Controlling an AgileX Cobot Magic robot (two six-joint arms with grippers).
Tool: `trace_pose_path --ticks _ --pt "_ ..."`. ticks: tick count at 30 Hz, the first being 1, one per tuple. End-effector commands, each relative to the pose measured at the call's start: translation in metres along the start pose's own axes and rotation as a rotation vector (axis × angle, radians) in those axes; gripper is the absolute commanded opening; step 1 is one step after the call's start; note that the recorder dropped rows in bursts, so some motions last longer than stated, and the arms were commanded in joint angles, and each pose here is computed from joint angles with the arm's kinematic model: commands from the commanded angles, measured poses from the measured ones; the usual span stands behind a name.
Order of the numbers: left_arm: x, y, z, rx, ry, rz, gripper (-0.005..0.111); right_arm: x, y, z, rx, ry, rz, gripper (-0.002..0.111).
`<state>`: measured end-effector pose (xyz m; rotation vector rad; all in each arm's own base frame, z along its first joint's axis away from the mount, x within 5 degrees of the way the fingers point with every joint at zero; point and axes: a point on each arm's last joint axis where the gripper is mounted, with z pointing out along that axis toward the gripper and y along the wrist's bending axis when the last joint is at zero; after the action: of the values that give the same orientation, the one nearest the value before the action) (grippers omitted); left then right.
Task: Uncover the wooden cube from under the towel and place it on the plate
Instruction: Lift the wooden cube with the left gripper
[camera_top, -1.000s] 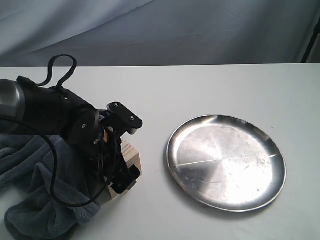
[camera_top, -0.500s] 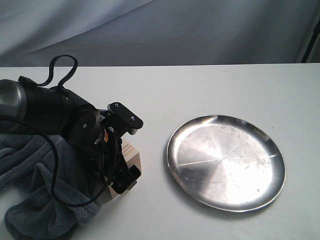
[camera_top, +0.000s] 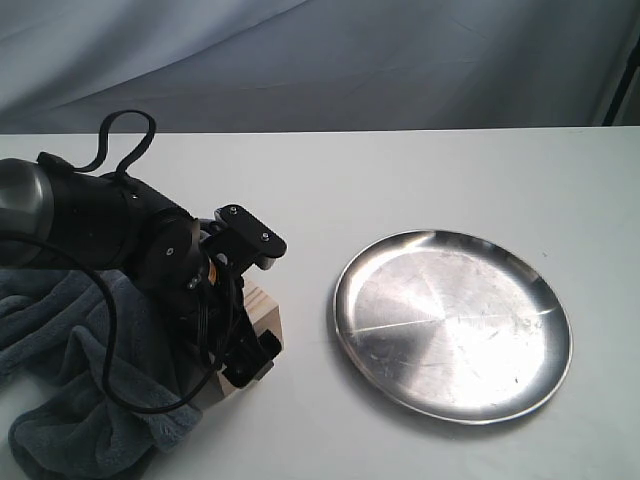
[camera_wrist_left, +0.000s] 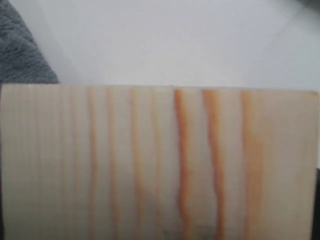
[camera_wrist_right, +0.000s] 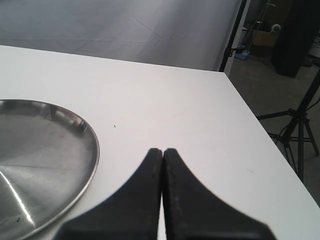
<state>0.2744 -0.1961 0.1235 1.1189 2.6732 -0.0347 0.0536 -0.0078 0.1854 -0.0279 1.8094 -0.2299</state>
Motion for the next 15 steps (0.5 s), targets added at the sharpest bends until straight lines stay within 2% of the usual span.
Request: trace_pose_path --ticks 1,6,8,11,15 --pt "0.0011 0.0005 0.0036 0.004 0.015 -0.003 0.105 0.0011 -0.0001 0.0001 0.003 0.0 -0.006 0.0" --pt "0.0009 0.0005 0.0036 0.004 0.014 -0.003 0.104 0.0011 -0.0001 0.0001 0.003 0.0 -0.006 0.0" --pt "0.0009 0.0005 0.0036 0.004 0.014 -0.003 0.1 0.0011 -0.0001 0.0001 0.003 0.0 -0.006 0.0" --pt "0.0009 0.0005 0.0036 0.004 0.014 -0.003 0.084 0.0011 -0.0001 0.0001 0.003 0.0 -0.006 0.0" --pt "-0.0011 0.0008 0.0036 0.001 -0.009 -0.003 0.054 0.0011 -0.0001 0.0001 0.003 0.0 -0.006 0.0"
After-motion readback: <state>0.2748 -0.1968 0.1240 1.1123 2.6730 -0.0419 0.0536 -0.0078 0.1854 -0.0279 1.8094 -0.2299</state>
